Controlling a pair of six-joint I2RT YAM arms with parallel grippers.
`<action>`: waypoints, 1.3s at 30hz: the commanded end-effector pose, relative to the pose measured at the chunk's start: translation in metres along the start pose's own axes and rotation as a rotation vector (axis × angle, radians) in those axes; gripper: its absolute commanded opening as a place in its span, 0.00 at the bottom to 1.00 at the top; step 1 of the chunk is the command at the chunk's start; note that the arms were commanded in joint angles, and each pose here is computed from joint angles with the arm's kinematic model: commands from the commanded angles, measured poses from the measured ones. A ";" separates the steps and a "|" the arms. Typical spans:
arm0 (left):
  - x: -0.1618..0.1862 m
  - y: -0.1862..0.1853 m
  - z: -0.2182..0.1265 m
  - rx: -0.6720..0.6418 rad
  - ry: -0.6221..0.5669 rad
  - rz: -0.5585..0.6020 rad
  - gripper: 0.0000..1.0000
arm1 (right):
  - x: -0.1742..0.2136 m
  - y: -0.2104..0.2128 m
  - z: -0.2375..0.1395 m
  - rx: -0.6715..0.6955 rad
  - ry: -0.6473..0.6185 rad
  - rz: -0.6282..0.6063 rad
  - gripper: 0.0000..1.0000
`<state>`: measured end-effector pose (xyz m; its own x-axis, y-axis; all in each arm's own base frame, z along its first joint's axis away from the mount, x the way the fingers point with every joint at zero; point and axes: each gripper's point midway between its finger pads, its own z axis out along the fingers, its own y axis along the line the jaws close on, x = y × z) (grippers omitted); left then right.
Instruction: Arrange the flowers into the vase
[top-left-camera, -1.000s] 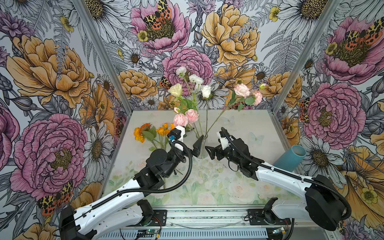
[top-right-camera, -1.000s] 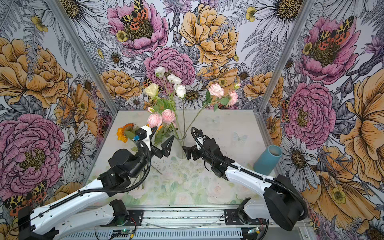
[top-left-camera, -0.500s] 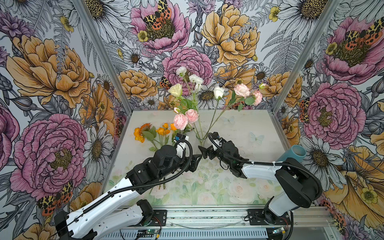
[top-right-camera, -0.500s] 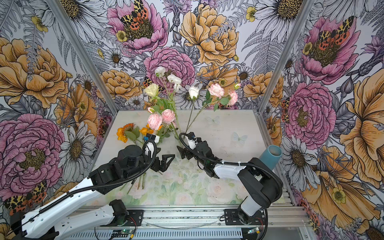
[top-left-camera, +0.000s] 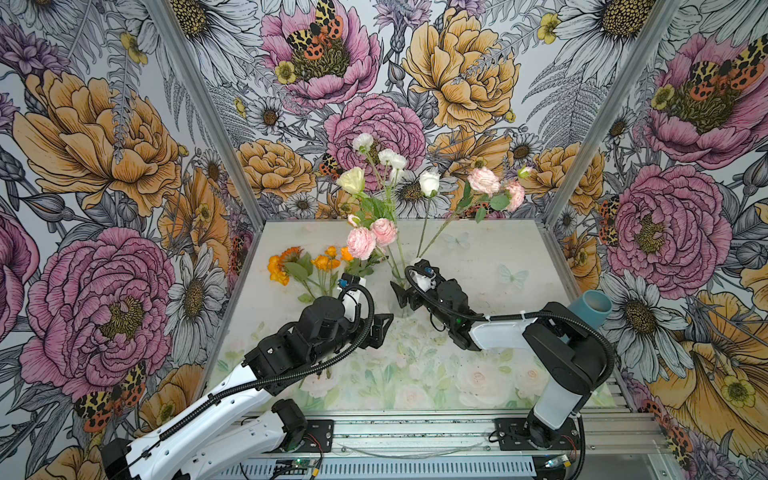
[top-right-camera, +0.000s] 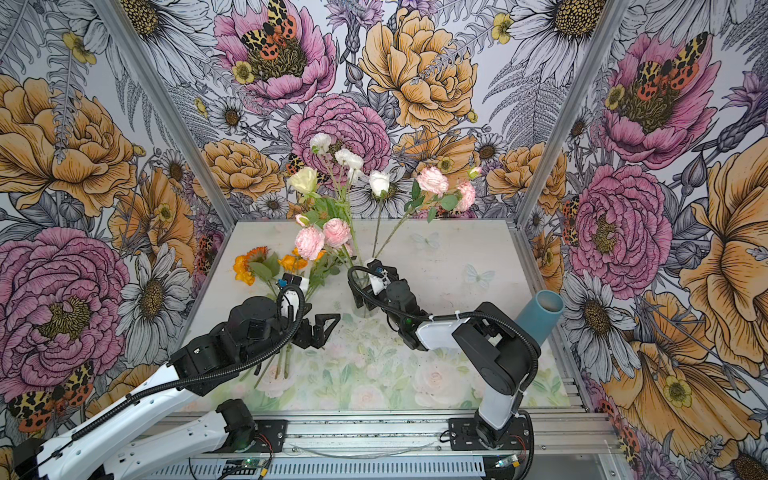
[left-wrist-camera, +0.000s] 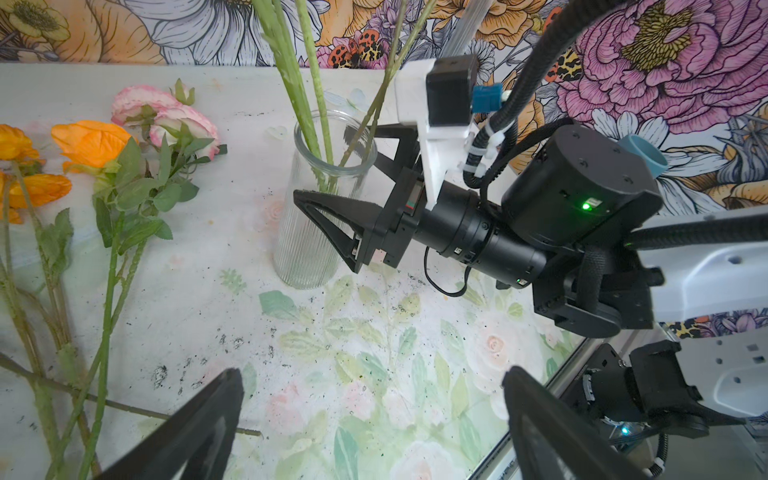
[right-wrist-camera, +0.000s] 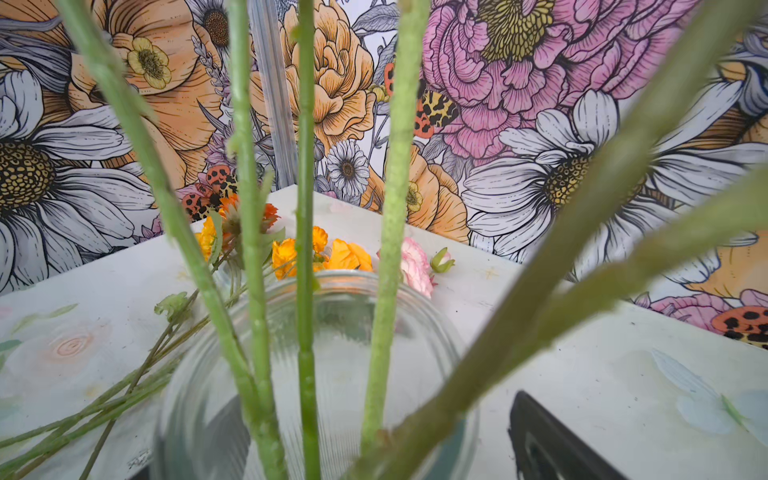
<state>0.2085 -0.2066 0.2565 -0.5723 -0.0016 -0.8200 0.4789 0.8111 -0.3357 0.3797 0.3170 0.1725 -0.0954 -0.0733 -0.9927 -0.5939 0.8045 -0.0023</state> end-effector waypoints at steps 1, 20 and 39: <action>0.010 0.003 0.004 0.001 0.031 0.001 0.99 | -0.027 -0.003 0.008 0.035 -0.090 -0.005 1.00; 0.011 0.015 0.005 -0.038 0.023 0.014 0.99 | -0.035 0.000 0.005 0.033 -0.086 -0.046 0.65; 0.006 0.017 0.007 -0.053 0.014 0.020 0.99 | -0.080 -0.025 0.012 0.129 -0.150 -0.123 0.62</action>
<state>0.2143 -0.1988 0.2421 -0.5823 0.0206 -0.8127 0.4571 0.8350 -0.3063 0.3946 0.3192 0.1936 -0.0446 -0.1550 -0.9869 -0.5544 0.8257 -0.1046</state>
